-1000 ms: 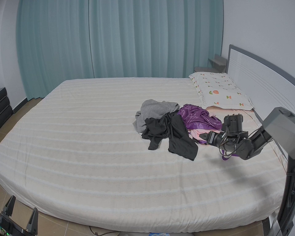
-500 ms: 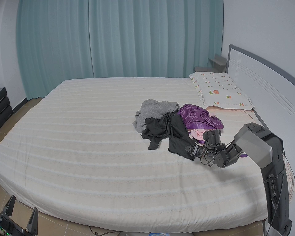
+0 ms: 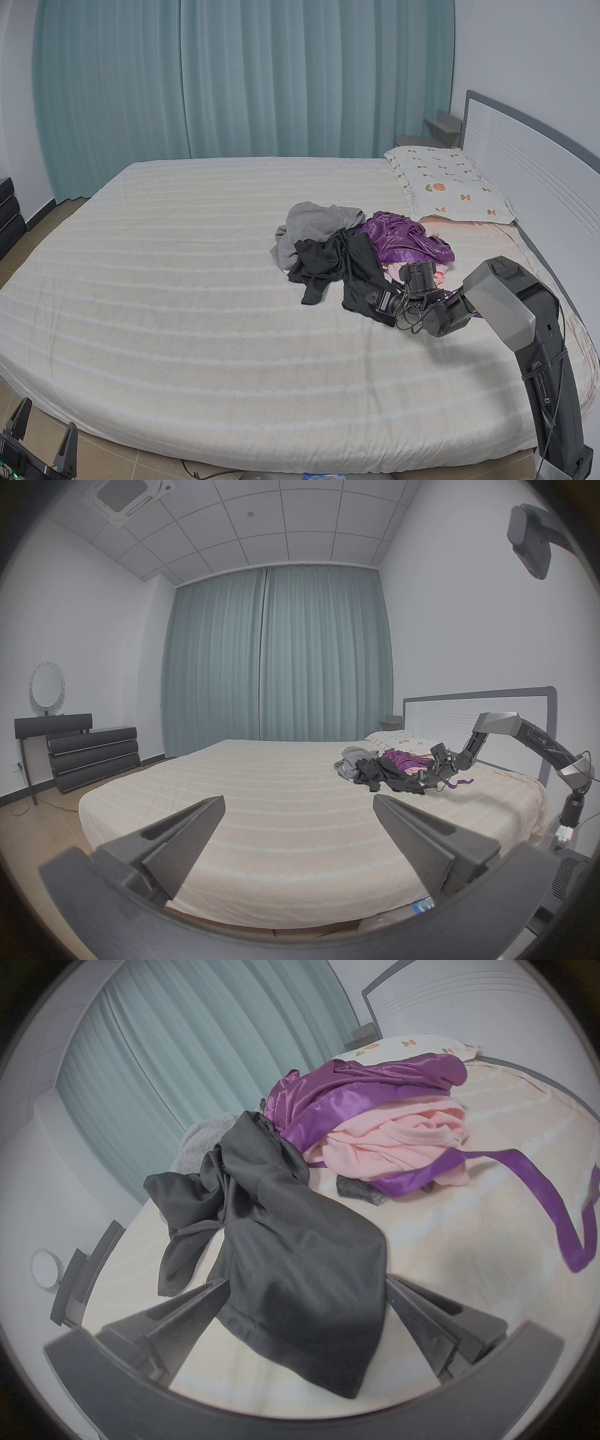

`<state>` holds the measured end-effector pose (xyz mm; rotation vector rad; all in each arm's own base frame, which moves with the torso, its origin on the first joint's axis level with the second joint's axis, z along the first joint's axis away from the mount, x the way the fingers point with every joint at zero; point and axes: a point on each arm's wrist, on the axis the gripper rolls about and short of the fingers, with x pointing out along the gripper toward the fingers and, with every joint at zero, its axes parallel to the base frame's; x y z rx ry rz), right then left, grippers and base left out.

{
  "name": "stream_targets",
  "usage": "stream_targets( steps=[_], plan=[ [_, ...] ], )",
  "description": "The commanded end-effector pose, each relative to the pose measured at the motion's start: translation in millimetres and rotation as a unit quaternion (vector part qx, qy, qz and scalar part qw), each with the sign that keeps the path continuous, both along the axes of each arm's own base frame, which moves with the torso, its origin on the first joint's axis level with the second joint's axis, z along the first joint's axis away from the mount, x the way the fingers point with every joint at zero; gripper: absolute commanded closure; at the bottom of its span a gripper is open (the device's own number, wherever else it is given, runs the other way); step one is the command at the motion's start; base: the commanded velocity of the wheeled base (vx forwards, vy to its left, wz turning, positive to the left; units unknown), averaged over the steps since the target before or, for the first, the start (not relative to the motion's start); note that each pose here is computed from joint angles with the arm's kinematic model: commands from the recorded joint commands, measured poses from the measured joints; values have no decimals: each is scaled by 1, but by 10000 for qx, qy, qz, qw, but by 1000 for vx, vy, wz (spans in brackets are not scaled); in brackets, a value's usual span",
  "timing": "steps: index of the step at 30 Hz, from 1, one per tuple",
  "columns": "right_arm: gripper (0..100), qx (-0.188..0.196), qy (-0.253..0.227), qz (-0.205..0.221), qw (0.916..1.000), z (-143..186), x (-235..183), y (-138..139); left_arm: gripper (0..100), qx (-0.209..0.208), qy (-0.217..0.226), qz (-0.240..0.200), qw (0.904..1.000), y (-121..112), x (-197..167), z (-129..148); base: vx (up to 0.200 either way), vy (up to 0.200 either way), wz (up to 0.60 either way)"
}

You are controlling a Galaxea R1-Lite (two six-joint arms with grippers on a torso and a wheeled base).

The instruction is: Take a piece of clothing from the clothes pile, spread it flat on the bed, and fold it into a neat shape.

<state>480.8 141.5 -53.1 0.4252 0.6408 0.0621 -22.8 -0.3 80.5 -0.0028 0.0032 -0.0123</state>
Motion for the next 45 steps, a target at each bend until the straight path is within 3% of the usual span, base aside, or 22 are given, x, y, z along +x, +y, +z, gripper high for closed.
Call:
stream_targets(
  steps=[1,3,4,10,14,21,31,37,38,44,45],
  plan=[
    [0,-5,60,-3,10000,-10,8,3,0,-2,30,0,10000,0,0,-5,0,0,0],
    [0,28,92,-5,10000,-10,10,5,0,-2,30,0,10000,0,0,-5,0,0,0],
    [100,57,83,-22,9999,-9,10,5,0,-2,30,0,10000,0,0,-5,0,0,0],
    [100,439,100,-173,9988,-2,10,9,0,-2,30,0,10000,0,0,-5,0,0,0],
    [100,1077,235,-200,9937,19,3,11,0,-2,30,0,10000,0,0,-5,0,0,0],
    [100,1525,399,-152,9874,51,-18,8,0,-2,30,0,10000,0,0,-5,0,0,0],
    [100,2150,-366,452,9749,123,-100,-16,0,-2,30,0,10000,0,0,-5,0,0,0],
    [100,2460,-1198,961,9570,165,-144,-17,0,21,22,-7,10000,0,0,-5,0,0,0],
    [100,2549,-1514,1120,9485,181,-153,-14,0,21,22,-7,10000,0,0,-5,0,0,0],
    [100,2787,-2229,1548,9212,231,-171,-7,0,37,14,-46,10000,0,0,-5,0,0,0],
    [100,2848,-2471,1687,9107,248,-177,-3,0,113,5,-77,9999,0,0,-5,0,0,0]
  ],
)
